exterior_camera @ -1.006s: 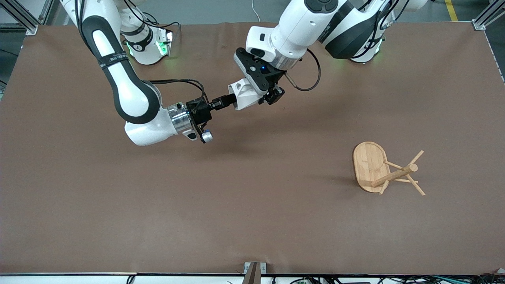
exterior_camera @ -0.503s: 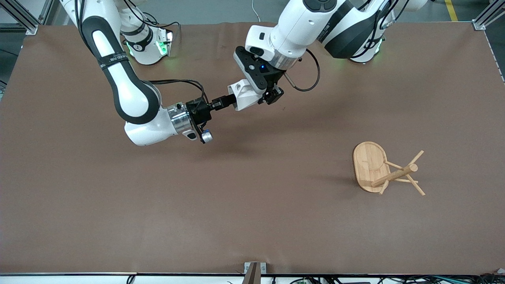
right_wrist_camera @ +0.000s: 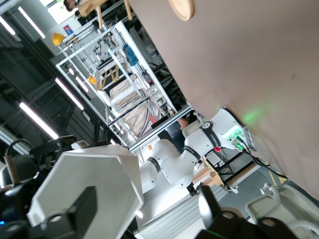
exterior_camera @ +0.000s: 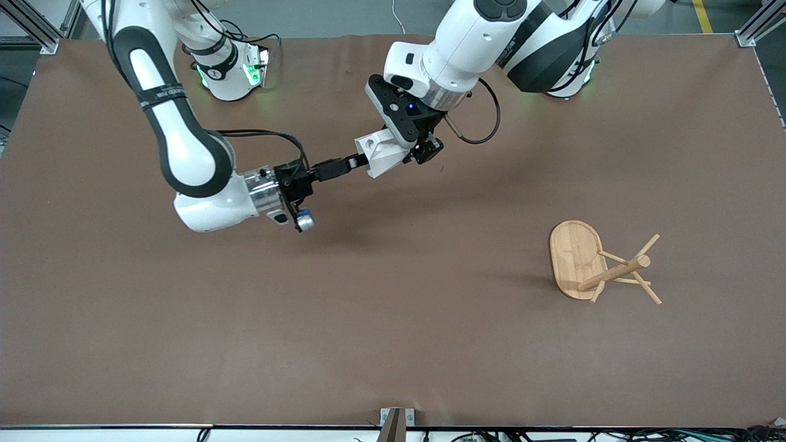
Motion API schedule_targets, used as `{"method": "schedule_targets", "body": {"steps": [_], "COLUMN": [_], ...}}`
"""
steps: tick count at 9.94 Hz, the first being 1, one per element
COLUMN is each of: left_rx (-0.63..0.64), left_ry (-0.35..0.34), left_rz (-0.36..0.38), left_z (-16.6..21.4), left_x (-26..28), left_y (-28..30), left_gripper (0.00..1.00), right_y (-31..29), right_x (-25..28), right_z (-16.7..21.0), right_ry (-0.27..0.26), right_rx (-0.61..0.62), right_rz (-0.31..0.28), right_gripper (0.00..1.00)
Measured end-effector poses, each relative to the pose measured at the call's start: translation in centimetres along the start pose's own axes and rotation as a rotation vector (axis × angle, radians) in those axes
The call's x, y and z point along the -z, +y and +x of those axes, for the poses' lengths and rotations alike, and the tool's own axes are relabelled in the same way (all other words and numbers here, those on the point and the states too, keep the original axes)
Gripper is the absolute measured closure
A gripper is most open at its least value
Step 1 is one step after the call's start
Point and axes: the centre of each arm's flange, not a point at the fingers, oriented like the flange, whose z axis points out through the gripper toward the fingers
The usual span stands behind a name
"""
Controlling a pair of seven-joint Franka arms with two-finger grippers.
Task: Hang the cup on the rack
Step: 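Carry the cup with the left gripper toward the wooden rack while the right gripper retracts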
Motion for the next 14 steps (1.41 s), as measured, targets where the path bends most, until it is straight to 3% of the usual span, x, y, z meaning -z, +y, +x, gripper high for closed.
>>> {"method": "schedule_targets", "body": {"steps": [2,3,5,7,9,11,12,14], "left_rx": [0.003,0.011,0.085,0.244,0.376,0.479,0.537,0.685], "left_ry": [0.001,0.001,0.001,0.003,0.016,0.036,0.043,0.056], "left_rz": [0.001,0.002,0.006,0.011,0.024,0.043,0.050,0.057], "left_z": [0.0,-0.1,-0.2,-0.5,-1.0,-2.1,-2.6,-3.3], "left_x": [0.0,0.1,0.1,0.2,1.0,2.3,2.9,3.5], "left_y": [-0.2,-0.4,-1.2,-2.7,-5.4,-9.5,-11.1,-13.1], "left_gripper": [0.23,0.23,0.23,0.23,0.23,0.23,0.23,0.23], "right_y": [-0.2,-0.2,0.6,0.3,-1.5,-6.2,-9.1,-12.5], "right_x": [7.2,12.5,22.3,29.0,35.9,38.6,37.6,36.7], "right_z": [0.4,0.3,-1.1,-3.2,-6.4,-10.9,-13.3,-18.3], "right_ry": [0.113,0.206,0.380,0.513,0.661,0.774,0.794,0.828], "right_rx": [-0.092,-0.133,-0.164,-0.172,-0.184,-0.137,-0.107,-0.064], "right_rz": [-0.105,-0.204,-0.452,-0.720,-0.883,-1.106,-1.147,-1.147], "right_gripper": [0.00,0.00,0.00,0.00,0.00,0.00,0.00,0.00]}}
